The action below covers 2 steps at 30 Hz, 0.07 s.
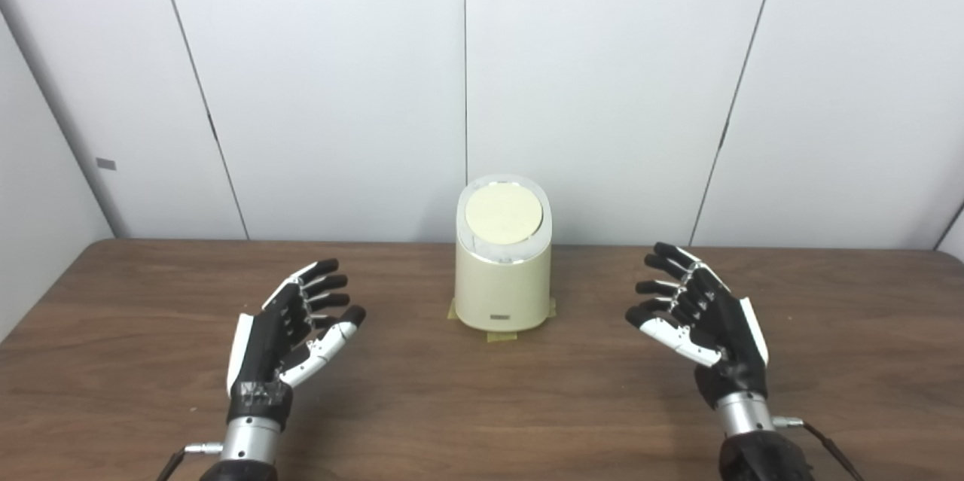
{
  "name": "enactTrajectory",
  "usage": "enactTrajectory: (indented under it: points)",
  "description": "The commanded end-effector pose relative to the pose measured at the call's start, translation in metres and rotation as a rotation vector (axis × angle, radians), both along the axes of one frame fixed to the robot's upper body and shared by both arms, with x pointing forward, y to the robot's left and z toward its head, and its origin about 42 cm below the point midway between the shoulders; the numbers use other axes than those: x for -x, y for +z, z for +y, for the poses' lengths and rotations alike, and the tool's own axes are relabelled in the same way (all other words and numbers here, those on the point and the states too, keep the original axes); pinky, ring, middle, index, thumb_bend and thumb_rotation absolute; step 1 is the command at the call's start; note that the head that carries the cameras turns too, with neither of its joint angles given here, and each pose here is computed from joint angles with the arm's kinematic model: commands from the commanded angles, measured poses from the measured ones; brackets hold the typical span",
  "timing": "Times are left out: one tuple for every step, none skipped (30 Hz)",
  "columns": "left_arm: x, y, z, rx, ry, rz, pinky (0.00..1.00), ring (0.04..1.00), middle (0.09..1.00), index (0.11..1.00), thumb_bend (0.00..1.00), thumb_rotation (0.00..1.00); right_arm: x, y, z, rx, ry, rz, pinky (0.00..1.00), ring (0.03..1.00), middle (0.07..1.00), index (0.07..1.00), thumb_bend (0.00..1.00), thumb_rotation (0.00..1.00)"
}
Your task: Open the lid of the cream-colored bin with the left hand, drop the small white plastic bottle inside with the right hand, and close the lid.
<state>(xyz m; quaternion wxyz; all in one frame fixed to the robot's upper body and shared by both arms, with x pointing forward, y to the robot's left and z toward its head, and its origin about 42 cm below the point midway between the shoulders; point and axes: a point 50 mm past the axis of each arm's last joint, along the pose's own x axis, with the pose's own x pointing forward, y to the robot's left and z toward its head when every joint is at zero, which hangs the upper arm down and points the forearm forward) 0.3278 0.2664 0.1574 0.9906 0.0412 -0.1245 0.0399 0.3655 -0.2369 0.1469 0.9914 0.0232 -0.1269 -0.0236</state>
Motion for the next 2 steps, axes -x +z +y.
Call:
enactTrajectory:
  points:
    - [-0.008, 0.0163, -0.0049, -0.005, -0.028, -0.072, 0.55, 0.684, 0.731, 0.785, 0.64, 0.2, -0.0042, 0.0232, 0.0016, 0.018, 0.009, -0.103, 0.5, 0.616, 0.74, 0.746, 0.75, 0.2]
    - [-0.0083, 0.016, -0.0052, -0.006, -0.03, -0.072, 0.55, 0.684, 0.732, 0.786, 0.64, 0.2, -0.0031, 0.0224, 0.0015, 0.031, 0.005, -0.102, 0.5, 0.617, 0.741, 0.749, 0.75, 0.2]
